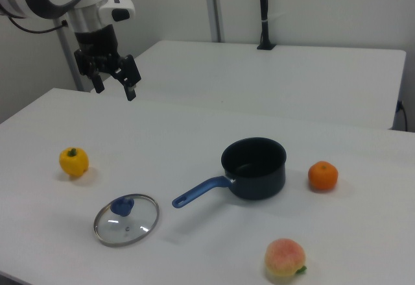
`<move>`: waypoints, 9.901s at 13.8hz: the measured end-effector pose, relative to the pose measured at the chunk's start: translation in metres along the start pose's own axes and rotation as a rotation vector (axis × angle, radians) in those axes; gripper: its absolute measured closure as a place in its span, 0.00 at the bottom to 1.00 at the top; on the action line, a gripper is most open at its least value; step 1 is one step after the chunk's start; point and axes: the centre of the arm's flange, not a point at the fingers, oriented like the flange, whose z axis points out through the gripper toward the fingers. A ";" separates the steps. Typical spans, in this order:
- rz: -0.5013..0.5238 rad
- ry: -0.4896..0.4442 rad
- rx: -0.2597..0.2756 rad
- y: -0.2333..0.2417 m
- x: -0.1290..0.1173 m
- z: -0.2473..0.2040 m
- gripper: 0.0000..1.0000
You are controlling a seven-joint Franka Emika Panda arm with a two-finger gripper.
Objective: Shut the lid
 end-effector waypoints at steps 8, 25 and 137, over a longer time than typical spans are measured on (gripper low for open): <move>0.007 0.004 0.000 0.004 -0.002 -0.004 0.00; -0.021 -0.268 0.001 -0.007 -0.046 0.046 0.00; -0.187 -0.067 -0.250 -0.042 -0.065 0.238 0.35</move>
